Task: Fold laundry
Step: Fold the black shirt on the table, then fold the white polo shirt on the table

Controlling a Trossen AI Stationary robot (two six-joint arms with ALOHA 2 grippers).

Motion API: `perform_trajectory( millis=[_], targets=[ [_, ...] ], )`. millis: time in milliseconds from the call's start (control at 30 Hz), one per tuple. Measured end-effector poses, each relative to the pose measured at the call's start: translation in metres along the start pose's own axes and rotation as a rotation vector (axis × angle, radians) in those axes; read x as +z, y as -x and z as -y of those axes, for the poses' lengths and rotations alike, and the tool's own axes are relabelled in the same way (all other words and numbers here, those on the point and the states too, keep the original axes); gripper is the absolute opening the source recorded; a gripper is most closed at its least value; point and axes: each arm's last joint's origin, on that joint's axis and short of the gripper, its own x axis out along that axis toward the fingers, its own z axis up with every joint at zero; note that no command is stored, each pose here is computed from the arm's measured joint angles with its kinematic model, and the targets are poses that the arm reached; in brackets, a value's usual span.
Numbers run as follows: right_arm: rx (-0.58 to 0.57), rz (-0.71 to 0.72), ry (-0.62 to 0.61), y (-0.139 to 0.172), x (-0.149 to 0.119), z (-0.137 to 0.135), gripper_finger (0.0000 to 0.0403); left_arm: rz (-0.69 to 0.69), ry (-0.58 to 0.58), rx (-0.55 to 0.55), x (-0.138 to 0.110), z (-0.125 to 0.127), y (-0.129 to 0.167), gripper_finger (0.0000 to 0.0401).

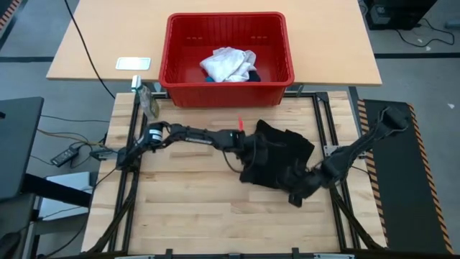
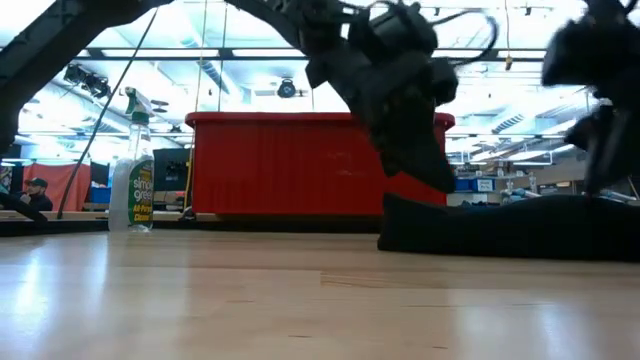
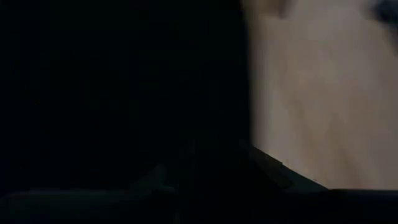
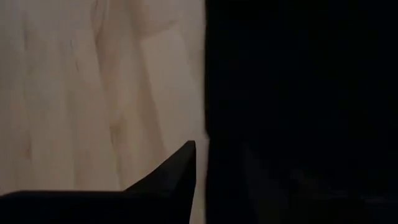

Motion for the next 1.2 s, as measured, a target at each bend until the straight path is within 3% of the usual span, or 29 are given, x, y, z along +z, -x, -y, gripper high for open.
perform_trajectory(
  millis=[100,267,467,600,700,867,967,1133,1200],
  targets=[
    [-0.106,-0.09,0.008,-0.014,-0.014,0.001,0.0131,-0.042,0.062,0.072,-0.009,-0.015,0.002,0.0114],
    [-0.27,-0.227,-0.048,-0.022,-0.033,0.008,0.013,-0.078,0.088,0.071,-0.014,-0.02,0.003,0.0114],
    [-0.278,-0.222,-0.072,-0.007,-0.044,0.006,0.013,-0.062,0.068,0.054,-0.01,-0.005,-0.002,0.0114],
    [-0.31,-0.228,-0.128,0.009,-0.05,0.01,0.013,-0.037,0.2,0.078,-0.004,-0.001,0.003,0.0114],
    [-0.262,-0.196,-0.16,0.019,-0.051,0.009,0.0129,0.024,0.29,0.094,0.006,-0.002,0.022,0.0114],
    [-0.137,-0.032,-0.18,0.044,-0.037,0.0,0.013,0.195,0.298,0.13,0.034,0.008,0.083,0.0114],
    [-0.11,0.158,-0.186,0.06,-0.024,0.0,0.0129,0.305,0.332,0.305,0.046,0.014,0.132,0.0114],
    [-0.195,0.568,-0.147,0.076,0.002,0.008,0.0129,0.425,0.503,0.453,0.044,-0.002,0.204,0.0114],
    [-0.244,0.649,-0.104,0.08,0.014,0.011,0.0129,0.444,0.546,0.494,0.039,-0.012,0.225,0.0114]
  ],
)
